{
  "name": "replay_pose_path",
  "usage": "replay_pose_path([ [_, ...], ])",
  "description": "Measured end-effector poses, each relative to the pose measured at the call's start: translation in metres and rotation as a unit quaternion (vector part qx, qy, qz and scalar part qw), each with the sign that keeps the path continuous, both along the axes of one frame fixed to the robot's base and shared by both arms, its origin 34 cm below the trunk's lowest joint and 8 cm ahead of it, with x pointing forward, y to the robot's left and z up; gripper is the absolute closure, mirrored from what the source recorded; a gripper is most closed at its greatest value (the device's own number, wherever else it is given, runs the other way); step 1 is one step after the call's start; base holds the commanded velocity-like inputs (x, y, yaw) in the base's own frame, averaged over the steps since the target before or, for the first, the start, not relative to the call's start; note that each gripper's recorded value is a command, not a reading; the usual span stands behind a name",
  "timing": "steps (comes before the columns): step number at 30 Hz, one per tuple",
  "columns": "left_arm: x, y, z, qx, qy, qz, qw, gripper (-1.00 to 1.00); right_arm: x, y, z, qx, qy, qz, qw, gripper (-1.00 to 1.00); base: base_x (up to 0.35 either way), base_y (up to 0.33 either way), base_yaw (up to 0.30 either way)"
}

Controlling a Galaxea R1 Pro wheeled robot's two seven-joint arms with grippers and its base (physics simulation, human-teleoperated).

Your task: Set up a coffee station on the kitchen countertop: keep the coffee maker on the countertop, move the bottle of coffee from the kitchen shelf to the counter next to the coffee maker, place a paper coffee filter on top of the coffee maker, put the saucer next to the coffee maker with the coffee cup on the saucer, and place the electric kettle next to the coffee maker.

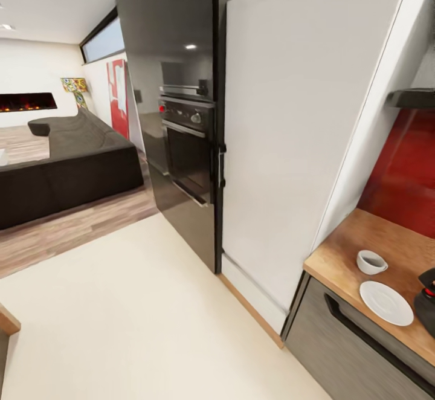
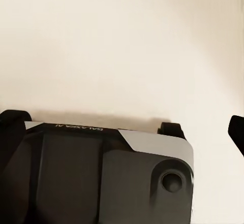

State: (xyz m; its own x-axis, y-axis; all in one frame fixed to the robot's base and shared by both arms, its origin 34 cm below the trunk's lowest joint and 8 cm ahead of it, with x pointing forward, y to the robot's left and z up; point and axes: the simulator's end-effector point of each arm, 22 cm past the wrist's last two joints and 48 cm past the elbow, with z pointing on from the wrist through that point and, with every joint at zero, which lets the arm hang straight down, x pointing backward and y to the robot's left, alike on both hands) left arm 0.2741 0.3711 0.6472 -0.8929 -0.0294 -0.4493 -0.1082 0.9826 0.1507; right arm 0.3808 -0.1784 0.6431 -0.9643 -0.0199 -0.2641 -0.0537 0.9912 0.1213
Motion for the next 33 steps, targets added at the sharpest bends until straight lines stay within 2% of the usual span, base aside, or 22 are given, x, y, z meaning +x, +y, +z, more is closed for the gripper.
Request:
replay_pose_path([
  [19,0.0003,0.0002,0.0002,0.0,-0.001,0.001,1.0,-1.0,0.0,0.0003,0.0,0.001,0.0,0.0,1.0,-1.0,0.311,0.151,-0.262],
  [33,0.0003,-0.0005,0.0,0.0,-0.001,0.001,1.0,-1.0,0.0,0.0002,-0.0001,0.0,0.0,0.0,1.0,-1.0,0.22,0.202,-0.262],
])
